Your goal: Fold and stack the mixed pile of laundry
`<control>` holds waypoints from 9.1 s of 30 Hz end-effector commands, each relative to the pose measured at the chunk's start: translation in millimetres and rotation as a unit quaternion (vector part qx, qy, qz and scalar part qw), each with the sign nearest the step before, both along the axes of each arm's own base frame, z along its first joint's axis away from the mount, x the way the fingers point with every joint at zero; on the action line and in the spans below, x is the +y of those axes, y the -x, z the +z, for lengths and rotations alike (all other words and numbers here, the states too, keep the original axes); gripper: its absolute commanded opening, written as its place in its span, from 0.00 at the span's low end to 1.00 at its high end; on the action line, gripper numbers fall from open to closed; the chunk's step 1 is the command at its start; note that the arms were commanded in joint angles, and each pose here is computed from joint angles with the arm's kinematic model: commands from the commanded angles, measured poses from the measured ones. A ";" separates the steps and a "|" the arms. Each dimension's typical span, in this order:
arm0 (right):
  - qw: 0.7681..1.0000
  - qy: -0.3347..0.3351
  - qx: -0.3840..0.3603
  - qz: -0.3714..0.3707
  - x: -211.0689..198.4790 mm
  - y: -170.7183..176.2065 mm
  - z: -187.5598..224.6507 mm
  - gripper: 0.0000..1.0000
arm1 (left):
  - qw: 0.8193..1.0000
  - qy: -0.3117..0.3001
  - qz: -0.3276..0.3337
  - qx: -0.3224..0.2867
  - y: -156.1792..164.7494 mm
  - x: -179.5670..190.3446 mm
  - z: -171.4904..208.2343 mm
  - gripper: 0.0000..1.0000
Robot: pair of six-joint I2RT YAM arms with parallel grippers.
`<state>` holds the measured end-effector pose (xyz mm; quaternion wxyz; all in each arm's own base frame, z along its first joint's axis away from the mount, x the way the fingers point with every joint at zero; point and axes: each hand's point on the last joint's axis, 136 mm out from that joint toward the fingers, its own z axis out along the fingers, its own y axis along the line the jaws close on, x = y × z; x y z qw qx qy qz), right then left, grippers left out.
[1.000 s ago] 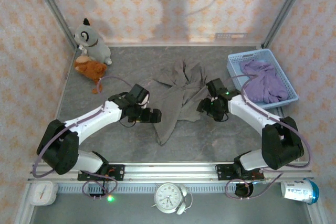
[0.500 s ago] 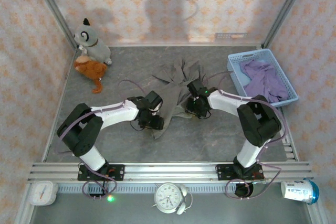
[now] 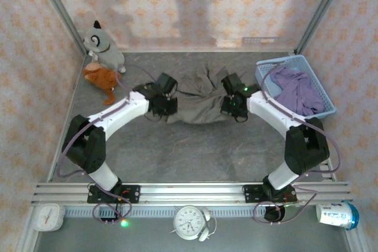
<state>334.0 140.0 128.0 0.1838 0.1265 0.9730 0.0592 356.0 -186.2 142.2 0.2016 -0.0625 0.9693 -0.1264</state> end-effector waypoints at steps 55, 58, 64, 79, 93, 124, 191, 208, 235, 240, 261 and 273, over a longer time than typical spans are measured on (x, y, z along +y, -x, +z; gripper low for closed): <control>0.995 -0.075 -0.069 -0.008 11.6 -73.0 55.9 0.64 | 0.992 0.053 0.083 -0.084 -96.1 48.5 93.1 1.00; 0.995 -0.094 -0.030 -0.002 31.0 -43.4 21.7 0.64 | 0.993 0.067 0.086 -0.034 -61.8 44.3 53.2 1.00; 0.997 -0.054 0.039 -0.031 32.4 -4.5 -40.0 0.62 | 0.993 0.045 0.103 0.032 3.0 61.5 -8.3 0.98; 0.991 0.009 0.049 -0.124 -42.0 -39.3 -56.6 0.56 | 0.998 -0.001 0.015 0.059 70.1 48.2 -67.6 0.69; 0.991 -0.014 0.064 -0.119 -52.5 8.9 -71.1 0.71 | 0.994 -0.025 -0.054 0.086 52.7 17.8 -104.5 0.44; 0.989 0.038 0.054 -0.131 -88.6 18.0 -47.1 0.53 | 0.957 -0.287 0.021 -0.035 53.0 129.8 14.8 0.92; 0.985 -0.108 -0.030 -0.134 -45.2 -115.8 6.2 0.00 | 0.934 0.115 0.337 0.029 -60.2 88.5 -39.1 0.00; 0.963 -0.105 -0.247 -0.021 -50.3 -89.9 205.5 0.00 | 0.925 0.155 0.268 -0.222 -67.5 128.8 192.4 0.00; 0.983 -0.159 -0.064 -0.072 -27.1 -95.8 44.8 0.00 | 0.945 0.103 0.292 -0.108 -68.3 111.7 61.9 0.00; 0.975 -0.167 -0.141 -0.028 -11.7 -182.0 150.5 0.00 | 0.955 0.144 0.221 -0.136 -154.3 92.7 157.1 0.00; 0.972 -0.188 -0.134 0.041 -33.3 -80.5 129.0 0.00 | 0.964 0.129 0.097 -0.213 -66.7 78.3 182.6 0.00; 0.993 -0.106 0.028 -0.052 -74.9 36.4 -15.1 0.68 | 0.977 0.058 0.203 0.023 70.1 102.3 -20.5 1.00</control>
